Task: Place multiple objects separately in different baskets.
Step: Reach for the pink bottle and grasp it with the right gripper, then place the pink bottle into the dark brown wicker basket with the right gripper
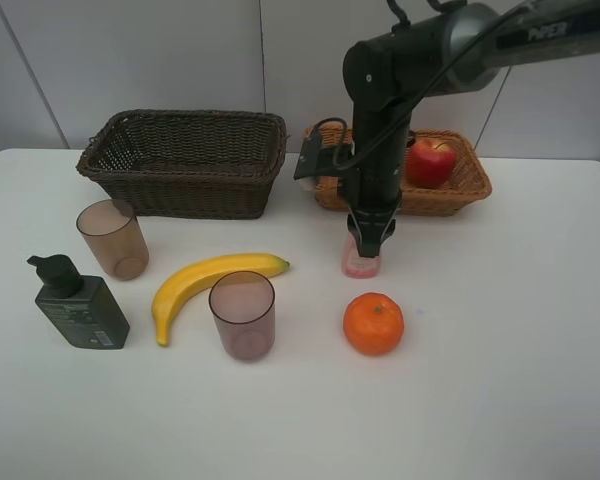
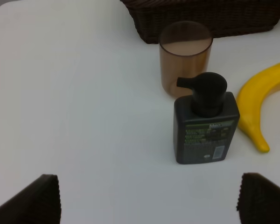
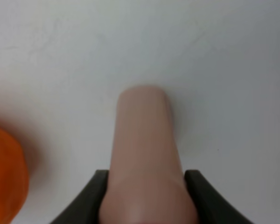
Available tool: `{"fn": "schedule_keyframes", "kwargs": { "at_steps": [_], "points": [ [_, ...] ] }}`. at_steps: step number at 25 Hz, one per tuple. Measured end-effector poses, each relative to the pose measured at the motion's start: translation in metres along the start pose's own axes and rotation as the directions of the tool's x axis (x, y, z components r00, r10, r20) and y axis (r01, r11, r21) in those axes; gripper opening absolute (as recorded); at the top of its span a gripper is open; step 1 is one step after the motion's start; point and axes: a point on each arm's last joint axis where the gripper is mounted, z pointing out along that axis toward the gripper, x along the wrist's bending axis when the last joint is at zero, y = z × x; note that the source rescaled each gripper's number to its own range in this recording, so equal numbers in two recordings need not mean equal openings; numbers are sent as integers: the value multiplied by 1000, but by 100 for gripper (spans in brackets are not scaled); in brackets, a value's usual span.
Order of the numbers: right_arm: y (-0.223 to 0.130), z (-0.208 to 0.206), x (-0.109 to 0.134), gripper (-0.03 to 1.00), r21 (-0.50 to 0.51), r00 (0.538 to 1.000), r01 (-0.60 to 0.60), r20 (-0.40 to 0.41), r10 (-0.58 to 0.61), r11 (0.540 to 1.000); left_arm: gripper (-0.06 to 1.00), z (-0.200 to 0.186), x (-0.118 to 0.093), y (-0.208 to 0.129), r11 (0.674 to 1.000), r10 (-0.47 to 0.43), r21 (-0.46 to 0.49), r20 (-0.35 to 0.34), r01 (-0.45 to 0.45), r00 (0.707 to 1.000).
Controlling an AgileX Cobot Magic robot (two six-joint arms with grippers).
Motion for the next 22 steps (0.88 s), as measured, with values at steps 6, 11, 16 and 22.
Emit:
{"fn": "schedule_keyframes", "kwargs": {
  "at_steps": [6,11,16,22],
  "points": [
    [-3,-22,0,0,-32,999,-6,40,7,999,100,0,0,0,1000,0,0,0,0,1000],
    [-8,-40,2,0,-43,998,-11,55,14,999,100,0,0,0,1000,0,0,0,0,1000],
    [-13,-66,3,0,-55,997,-21,74,25,998,100,0,0,0,1000,0,0,0,0,1000],
    [-6,-112,-11,0,-170,986,-41,150,67,985,100,0,0,0,1000,0,0,0,0,1000]
  ]
}}
